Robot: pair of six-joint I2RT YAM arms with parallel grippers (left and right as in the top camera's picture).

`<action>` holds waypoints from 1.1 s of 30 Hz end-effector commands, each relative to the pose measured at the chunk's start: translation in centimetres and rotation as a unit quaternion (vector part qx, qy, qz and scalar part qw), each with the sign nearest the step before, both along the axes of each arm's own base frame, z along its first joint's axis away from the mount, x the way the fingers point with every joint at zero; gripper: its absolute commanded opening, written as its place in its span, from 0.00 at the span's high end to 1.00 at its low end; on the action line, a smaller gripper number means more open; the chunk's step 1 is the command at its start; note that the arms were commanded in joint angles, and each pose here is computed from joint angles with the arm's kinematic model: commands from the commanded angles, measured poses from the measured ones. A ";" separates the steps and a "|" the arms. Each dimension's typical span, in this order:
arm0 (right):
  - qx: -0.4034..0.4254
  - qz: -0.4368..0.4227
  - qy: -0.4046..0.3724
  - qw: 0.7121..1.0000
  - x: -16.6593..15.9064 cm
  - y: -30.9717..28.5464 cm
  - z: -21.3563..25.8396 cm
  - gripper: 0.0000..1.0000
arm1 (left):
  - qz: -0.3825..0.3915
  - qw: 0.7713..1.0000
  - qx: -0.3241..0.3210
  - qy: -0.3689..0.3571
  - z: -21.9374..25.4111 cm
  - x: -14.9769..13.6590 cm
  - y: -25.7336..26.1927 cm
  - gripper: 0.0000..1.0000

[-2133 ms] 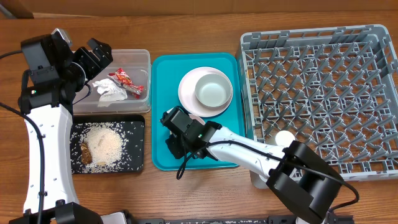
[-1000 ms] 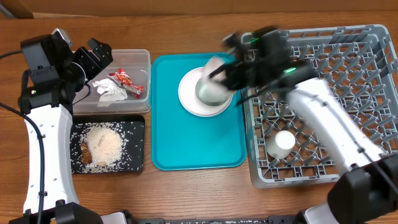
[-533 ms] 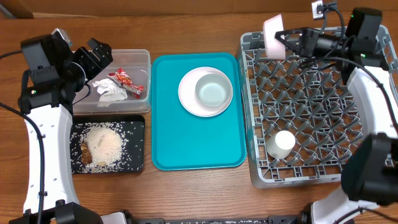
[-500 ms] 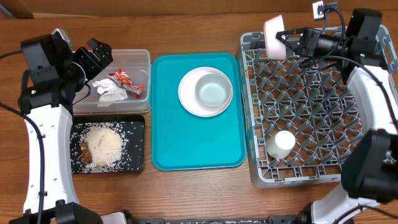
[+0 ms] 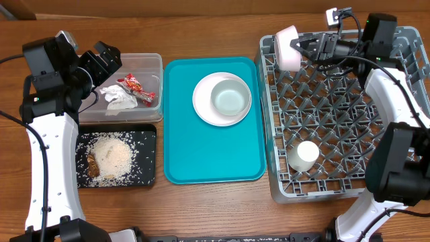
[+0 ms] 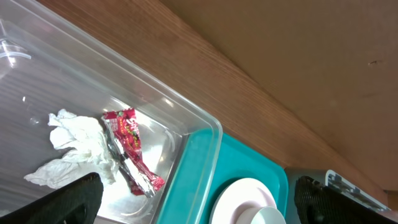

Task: Sort waste into correct bins and load items into the dishwasher
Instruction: 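Lift the pink bowl and carry it right into the dish rack, then lower the pink bowl upside down at the rack's back and release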

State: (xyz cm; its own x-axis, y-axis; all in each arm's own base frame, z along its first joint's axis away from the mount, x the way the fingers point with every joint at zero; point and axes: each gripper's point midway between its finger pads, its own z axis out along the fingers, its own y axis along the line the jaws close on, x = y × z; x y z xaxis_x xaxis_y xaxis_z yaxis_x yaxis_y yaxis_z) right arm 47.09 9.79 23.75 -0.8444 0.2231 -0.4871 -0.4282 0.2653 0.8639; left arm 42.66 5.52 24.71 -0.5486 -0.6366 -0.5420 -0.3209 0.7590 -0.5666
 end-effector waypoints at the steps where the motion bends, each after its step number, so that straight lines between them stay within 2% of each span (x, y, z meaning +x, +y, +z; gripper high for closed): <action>1: 0.003 -0.001 0.022 1.000 -0.1 0.1 -0.1 0.96 | 0.004 1.000 0.001 -0.001 0.2 0.2 0.1 0.00; 10: -0.006 -0.009 0.047 0.999 -0.5 0.4 -2.4 0.96 | 0.004 1.000 0.001 -0.001 0.2 0.2 0.1 0.00; 21: -0.004 0.005 0.071 0.997 -1.2 1.8 -2.9 0.96 | 0.004 1.000 0.001 -0.001 0.2 0.2 0.1 0.00; 33: -0.029 -0.026 0.109 0.993 -0.9 1.4 -4.7 0.96 | 0.004 1.000 0.001 -0.001 0.2 0.2 0.1 0.00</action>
